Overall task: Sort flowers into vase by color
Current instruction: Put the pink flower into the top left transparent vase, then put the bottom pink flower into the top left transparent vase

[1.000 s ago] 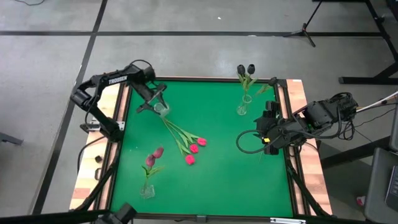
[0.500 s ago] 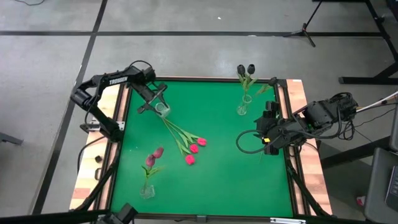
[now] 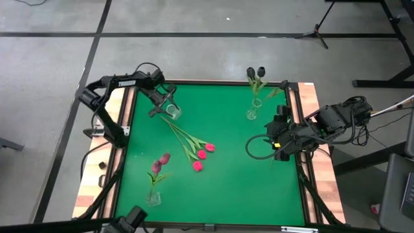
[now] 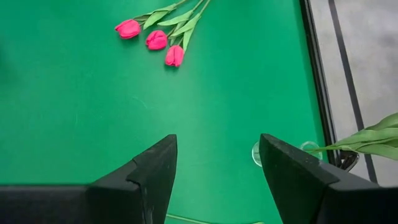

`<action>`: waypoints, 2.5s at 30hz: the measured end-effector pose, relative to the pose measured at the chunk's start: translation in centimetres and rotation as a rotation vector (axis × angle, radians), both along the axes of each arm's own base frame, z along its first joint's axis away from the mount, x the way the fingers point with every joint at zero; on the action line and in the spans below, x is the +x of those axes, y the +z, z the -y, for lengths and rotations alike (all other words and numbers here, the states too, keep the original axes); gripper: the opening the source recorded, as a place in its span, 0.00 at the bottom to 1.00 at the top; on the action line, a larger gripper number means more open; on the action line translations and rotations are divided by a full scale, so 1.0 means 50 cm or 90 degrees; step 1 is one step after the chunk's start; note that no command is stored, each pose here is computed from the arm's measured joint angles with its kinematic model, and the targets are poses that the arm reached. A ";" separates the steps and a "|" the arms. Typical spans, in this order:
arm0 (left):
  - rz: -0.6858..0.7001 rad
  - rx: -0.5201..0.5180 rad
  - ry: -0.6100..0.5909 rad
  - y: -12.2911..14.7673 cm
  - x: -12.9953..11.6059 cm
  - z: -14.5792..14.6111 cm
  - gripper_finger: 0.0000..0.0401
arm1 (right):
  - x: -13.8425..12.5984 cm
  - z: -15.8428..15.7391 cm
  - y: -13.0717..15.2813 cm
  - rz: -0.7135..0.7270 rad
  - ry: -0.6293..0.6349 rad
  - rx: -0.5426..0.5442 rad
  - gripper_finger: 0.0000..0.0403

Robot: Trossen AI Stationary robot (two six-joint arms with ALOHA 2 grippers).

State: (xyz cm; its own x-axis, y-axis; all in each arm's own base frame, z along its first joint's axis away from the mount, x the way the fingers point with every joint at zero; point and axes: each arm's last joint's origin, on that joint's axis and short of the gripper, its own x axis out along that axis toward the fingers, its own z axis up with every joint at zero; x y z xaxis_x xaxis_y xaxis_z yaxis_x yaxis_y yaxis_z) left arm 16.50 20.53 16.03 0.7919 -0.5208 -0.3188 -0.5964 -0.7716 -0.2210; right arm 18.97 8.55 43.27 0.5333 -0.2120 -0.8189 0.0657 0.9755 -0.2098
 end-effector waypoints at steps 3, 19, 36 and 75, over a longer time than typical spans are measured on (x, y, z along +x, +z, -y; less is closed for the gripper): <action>-0.011 -0.027 -0.008 -0.018 0.012 0.002 0.49 | 0.000 0.000 0.000 0.000 -0.001 0.000 0.56; 0.010 -0.009 -0.031 -0.045 0.030 -0.012 0.52 | 0.000 0.000 0.000 0.003 -0.013 0.009 0.56; 0.131 0.154 -0.021 0.038 0.055 -0.097 0.58 | -0.001 -0.001 -0.001 -0.001 -0.010 0.013 0.56; -0.016 1.240 -0.457 0.453 0.019 0.344 0.56 | 0.118 -0.069 -0.063 -0.037 0.090 0.016 0.56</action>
State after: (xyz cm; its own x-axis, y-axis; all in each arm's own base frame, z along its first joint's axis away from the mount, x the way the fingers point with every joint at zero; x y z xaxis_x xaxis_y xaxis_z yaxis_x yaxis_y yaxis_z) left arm 17.47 3.35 38.70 0.6350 0.2897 -0.7162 -0.6331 0.7263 -0.2676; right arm 24.86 11.99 40.10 0.5080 -0.1170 -0.8534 -0.0845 0.9792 -0.1846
